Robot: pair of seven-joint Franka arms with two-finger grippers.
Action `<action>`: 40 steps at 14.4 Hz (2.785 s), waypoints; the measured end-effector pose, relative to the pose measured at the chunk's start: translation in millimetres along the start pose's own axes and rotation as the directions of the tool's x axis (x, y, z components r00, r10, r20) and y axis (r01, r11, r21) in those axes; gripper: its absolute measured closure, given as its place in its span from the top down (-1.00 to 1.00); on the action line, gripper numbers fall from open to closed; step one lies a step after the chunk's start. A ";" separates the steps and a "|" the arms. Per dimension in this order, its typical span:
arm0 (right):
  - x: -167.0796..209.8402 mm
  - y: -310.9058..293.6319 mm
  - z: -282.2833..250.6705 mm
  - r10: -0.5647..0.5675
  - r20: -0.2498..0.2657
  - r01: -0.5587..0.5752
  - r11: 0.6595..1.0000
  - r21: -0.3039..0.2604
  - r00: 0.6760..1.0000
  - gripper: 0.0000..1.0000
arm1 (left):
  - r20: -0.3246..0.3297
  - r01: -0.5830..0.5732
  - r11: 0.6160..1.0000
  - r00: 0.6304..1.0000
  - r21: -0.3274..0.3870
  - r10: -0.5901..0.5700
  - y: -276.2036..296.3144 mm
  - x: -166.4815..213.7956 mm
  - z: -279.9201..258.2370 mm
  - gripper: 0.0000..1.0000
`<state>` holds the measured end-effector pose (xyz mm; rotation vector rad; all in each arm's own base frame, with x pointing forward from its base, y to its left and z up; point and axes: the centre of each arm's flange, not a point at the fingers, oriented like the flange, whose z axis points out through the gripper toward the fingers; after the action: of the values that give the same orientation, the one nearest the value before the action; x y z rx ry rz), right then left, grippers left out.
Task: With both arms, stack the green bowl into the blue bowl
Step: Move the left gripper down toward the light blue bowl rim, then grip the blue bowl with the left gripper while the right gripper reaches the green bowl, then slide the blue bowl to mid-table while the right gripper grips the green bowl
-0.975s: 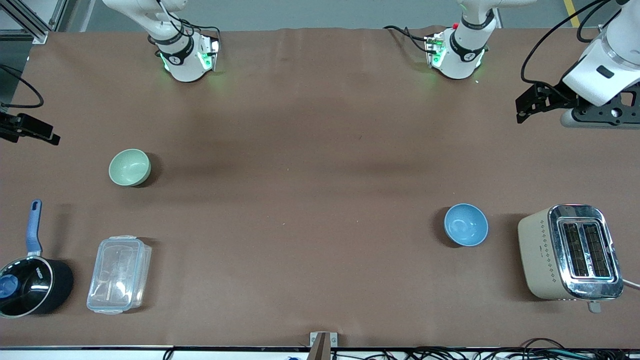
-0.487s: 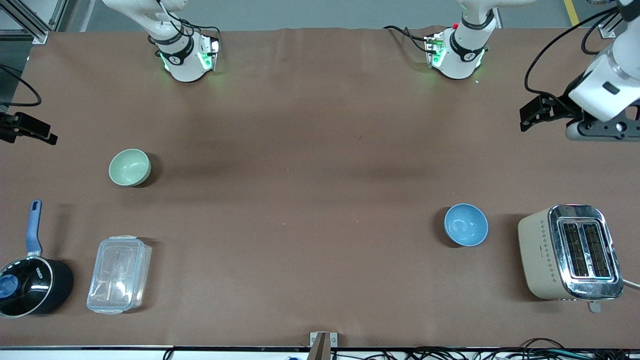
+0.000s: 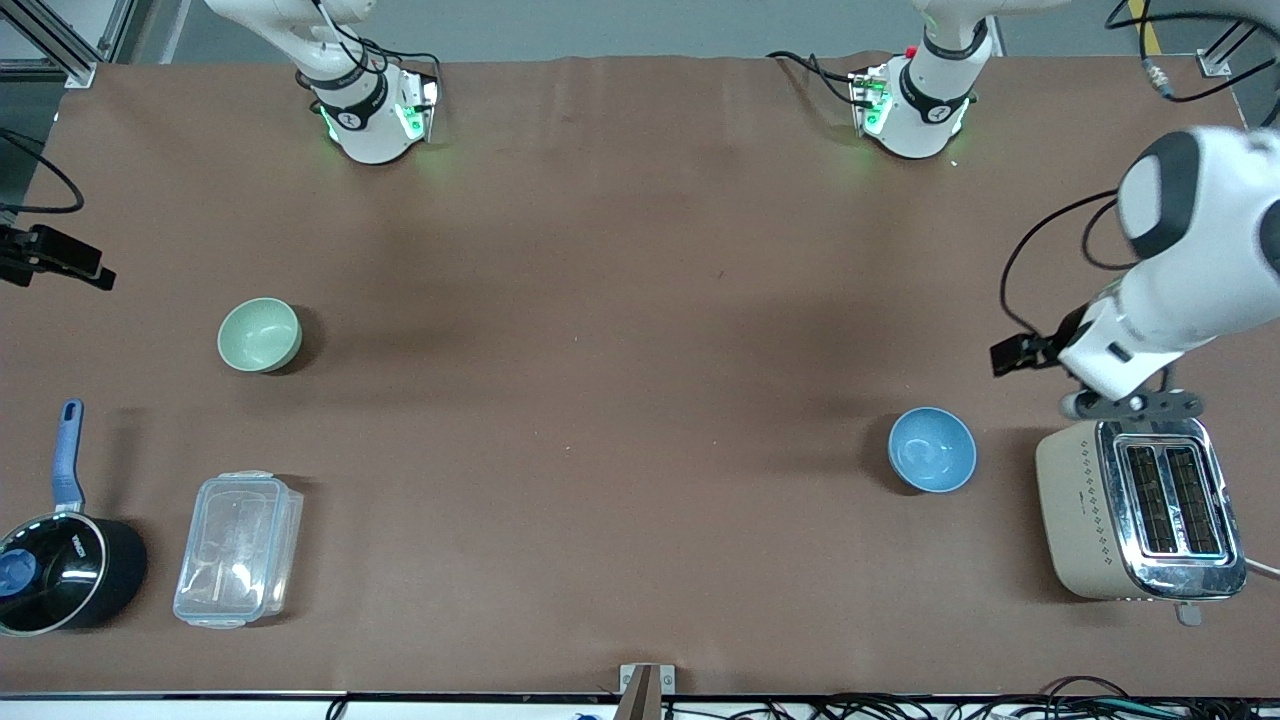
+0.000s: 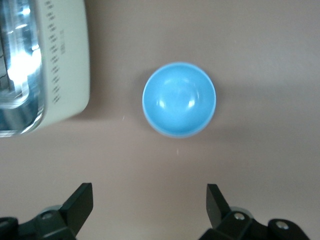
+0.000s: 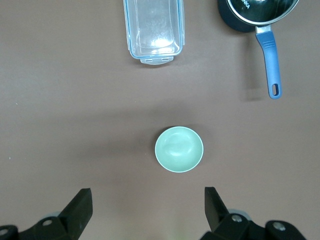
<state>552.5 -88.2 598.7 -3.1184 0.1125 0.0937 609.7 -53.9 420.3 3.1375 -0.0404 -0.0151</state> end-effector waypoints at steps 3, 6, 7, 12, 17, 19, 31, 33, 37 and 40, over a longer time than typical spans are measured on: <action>7.6 20.1 30.3 -0.016 -0.004 0.016 1.000 -0.006 1.000 0.99 | -0.064 0.009 1.000 0.998 -0.011 -0.010 -6.6 -4.9 66.2 1.00; 12.4 74.3 95.2 -0.079 -0.019 0.079 0.997 -0.016 0.997 0.99 | -0.082 0.023 0.999 0.996 -0.024 -0.025 -14.6 1.1 116.0 1.00; 11.8 89.8 123.5 -0.095 -0.014 0.095 0.995 -0.019 0.995 0.99 | -0.087 0.027 0.999 0.996 -0.029 -0.030 -16.8 3.9 132.9 0.99; 8.6 101.2 238.2 -0.115 0.111 0.116 0.993 -0.001 0.987 0.99 | -0.061 0.065 0.997 0.996 -0.045 -0.068 -39.4 14.0 197.2 0.65; 3.2 120.5 309.5 -0.072 0.201 0.067 0.997 0.030 0.977 0.95 | -0.055 0.079 0.996 0.995 -0.050 -0.082 -47.3 22.9 209.4 -0.27; -4.9 130.1 336.0 -0.072 0.205 0.052 0.993 0.101 0.976 0.95 | -0.055 0.074 0.996 0.996 -0.052 -0.077 -43.6 24.9 211.1 -0.73; -22.3 153.4 403.0 -0.064 0.229 0.004 0.967 0.254 0.971 -0.60 | 0.015 0.120 0.971 0.993 -0.208 -0.119 274.6 -25.8 154.6 -0.89; -20.7 152.2 402.0 -0.067 0.225 0.008 0.967 0.254 0.972 -0.90 | 0.046 0.143 0.969 0.990 -0.201 -0.136 336.4 -63.4 158.7 -0.89; -7.7 139.6 385.2 -0.094 0.191 0.045 0.968 0.245 0.977 -0.89 | 0.110 0.185 0.967 0.980 -0.175 -0.167 408.5 -117.9 192.5 -0.89; 5.6 109.7 350.1 -0.075 0.163 0.035 0.971 0.235 0.984 -0.86 | 0.113 0.206 0.968 0.975 -0.145 -0.191 425.3 -128.9 213.1 -0.89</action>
<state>529.4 -190.3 247.1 -2.8632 0.0303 0.3220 467.9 -476.5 210.1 2.9674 0.2628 -0.1642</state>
